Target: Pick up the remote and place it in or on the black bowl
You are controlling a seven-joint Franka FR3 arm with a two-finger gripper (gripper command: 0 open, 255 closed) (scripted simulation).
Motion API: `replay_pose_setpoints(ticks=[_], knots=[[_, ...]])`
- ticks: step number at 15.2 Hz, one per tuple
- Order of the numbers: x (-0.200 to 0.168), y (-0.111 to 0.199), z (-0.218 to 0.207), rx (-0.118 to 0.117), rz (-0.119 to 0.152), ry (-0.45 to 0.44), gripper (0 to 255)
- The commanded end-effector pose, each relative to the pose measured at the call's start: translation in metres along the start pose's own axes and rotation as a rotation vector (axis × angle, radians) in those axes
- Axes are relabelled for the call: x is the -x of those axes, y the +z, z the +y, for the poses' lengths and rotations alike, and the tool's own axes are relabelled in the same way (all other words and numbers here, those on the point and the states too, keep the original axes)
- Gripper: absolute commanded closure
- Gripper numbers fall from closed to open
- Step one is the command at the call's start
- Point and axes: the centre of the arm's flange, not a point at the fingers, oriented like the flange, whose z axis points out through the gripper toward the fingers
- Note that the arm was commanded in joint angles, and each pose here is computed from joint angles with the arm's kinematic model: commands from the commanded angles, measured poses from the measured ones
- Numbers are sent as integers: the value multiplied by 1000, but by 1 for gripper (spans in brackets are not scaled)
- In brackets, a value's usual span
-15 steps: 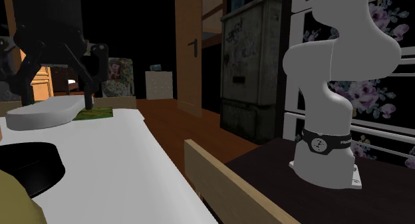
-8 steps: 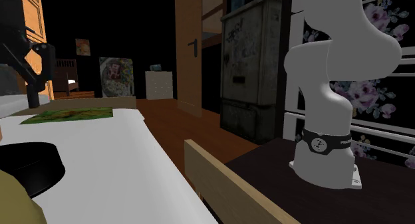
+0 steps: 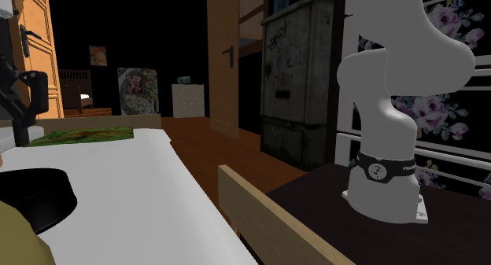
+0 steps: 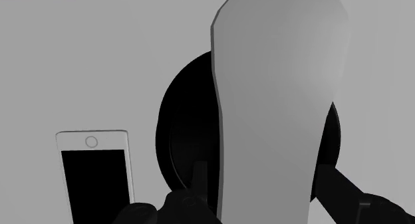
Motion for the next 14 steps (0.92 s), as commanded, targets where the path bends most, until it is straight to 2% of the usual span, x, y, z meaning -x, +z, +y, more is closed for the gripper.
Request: replay_pose_setpoints(ticks=[1, 8, 14], knots=[[0, 11, 0, 1, 0, 0, 255], [0, 49, -1, 1, 0, 0, 255], [0, 49, -1, 1, 0, 0, 255]])
